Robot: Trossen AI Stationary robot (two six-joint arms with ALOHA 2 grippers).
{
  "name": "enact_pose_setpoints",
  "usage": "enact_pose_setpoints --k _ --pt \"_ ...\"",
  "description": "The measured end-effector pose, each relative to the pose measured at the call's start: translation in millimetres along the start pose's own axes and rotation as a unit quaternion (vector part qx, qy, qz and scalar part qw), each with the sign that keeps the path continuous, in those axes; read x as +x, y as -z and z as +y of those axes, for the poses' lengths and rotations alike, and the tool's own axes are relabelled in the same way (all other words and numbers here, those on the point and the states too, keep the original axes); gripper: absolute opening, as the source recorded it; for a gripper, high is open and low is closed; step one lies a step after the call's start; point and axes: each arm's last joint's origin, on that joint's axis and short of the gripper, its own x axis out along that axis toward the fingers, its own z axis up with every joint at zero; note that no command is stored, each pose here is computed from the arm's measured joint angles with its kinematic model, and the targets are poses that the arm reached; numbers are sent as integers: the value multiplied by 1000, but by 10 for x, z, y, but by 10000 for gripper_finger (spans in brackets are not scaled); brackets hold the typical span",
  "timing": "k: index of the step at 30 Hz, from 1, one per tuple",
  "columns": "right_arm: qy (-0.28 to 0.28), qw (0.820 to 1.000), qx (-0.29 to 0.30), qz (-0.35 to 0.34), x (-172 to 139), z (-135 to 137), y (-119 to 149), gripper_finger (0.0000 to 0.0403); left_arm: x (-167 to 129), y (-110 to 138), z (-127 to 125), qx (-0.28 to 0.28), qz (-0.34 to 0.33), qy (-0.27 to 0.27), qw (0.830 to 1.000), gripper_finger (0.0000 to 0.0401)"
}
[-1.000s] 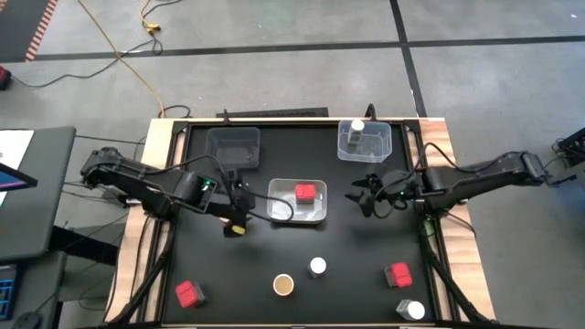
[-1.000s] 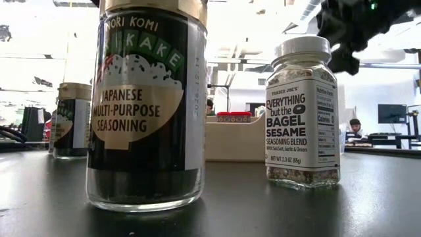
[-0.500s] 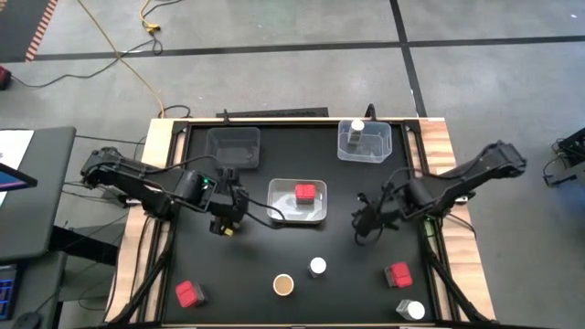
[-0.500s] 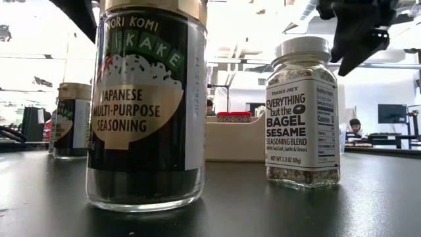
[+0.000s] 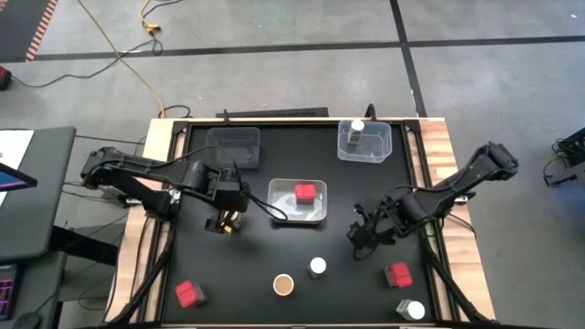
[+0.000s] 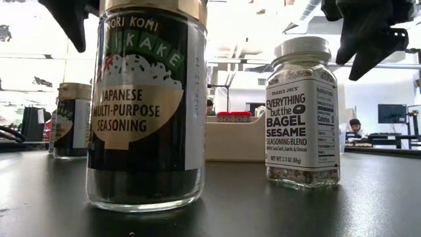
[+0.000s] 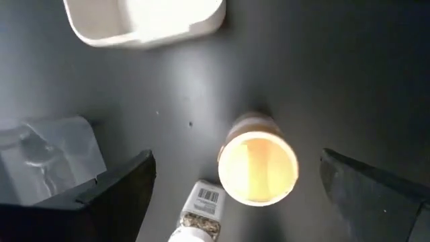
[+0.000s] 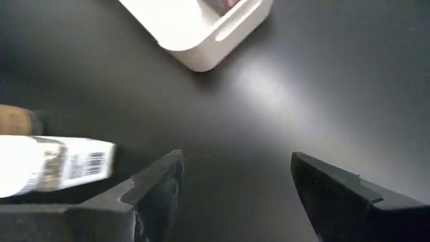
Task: Sort spices by type
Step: Put the golden seasoning bottle into the black bin
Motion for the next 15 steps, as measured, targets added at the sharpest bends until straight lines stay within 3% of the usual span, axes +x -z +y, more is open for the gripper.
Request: enact_pose_setpoints --k 6,15 --pt "-11 1000 11 -27 -31 37 30 301 306 96 -16 24 22 30 999 396" --pt "-9 999 16 -30 -27 31 17 301 505 188 -62 72 40 47 995 396"
